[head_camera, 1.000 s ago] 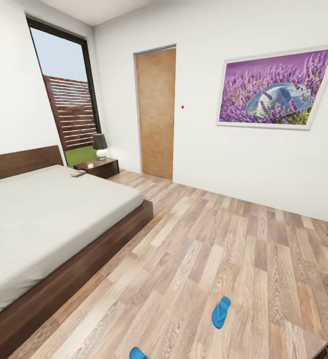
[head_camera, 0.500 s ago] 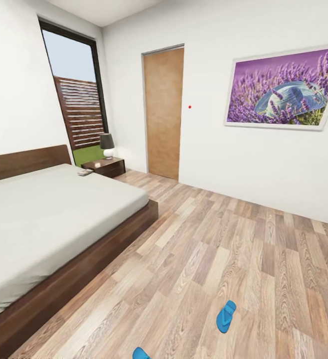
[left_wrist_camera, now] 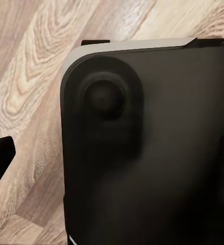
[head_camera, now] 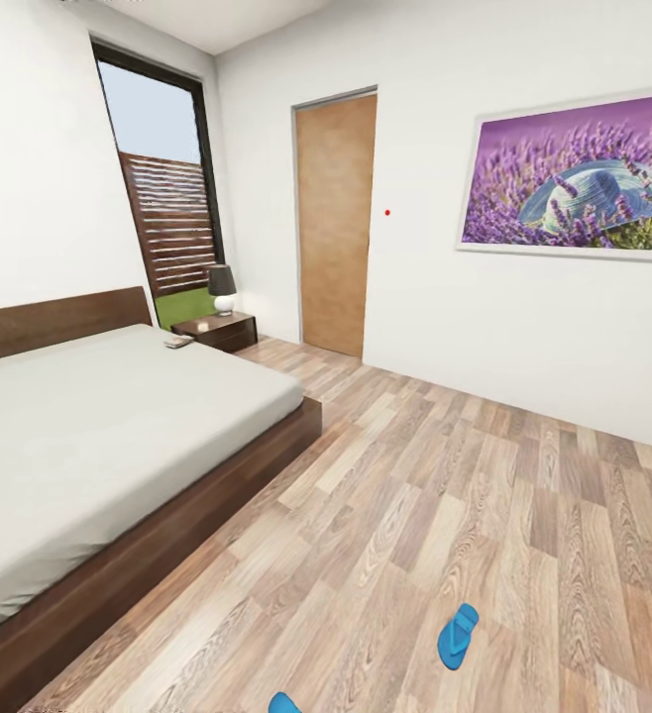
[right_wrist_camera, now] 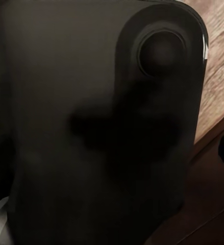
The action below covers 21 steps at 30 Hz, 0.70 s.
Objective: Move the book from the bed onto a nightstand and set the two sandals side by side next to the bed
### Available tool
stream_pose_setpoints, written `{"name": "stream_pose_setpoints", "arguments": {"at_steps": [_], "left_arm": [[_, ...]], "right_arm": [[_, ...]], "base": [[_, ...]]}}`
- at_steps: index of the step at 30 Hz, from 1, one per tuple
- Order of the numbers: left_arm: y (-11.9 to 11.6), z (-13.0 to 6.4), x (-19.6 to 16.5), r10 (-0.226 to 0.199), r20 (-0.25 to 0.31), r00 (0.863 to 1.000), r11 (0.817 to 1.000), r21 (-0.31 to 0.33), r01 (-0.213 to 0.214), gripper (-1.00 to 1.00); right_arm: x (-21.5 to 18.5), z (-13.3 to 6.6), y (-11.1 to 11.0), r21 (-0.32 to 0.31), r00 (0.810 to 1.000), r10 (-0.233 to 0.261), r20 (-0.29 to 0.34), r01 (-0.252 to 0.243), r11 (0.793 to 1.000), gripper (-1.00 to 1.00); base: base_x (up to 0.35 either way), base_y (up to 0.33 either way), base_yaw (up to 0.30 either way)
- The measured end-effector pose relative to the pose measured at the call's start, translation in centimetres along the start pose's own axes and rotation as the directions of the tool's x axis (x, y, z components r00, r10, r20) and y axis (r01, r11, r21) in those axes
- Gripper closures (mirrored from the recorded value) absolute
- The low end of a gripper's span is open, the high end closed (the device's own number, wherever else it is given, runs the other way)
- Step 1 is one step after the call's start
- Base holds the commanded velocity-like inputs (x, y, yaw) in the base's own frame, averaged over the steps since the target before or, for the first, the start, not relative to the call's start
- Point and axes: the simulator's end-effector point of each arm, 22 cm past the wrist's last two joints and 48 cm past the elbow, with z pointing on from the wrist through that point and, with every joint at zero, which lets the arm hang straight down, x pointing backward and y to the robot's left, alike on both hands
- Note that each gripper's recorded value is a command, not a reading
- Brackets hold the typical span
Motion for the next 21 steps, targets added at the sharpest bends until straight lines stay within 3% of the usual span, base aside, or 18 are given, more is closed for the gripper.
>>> {"name": "stream_pose_setpoints", "arguments": {"at_steps": [8, 21], "left_arm": [[0.0, 0.0, 0.0, 0.0, 0.0, 1.0, 1.0, 0.0, 0.0, -1.0], [0.0, 0.0, 0.04, 0.0, -0.001, 1.0, 1.0, 0.0, 0.0, -1.0]], "right_arm": [[0.0, 0.0, 0.18, -0.003, 1.0, 0.0, 0.0, 0.0, 1.0, -1.0], [-0.3, 0.0, 0.3, -0.004, 1.0, 0.0, 0.013, 0.0, 1.0, -1.0]], "base": [[0.004, 0.0, 0.201], [0.0, 0.0, 0.059]]}}
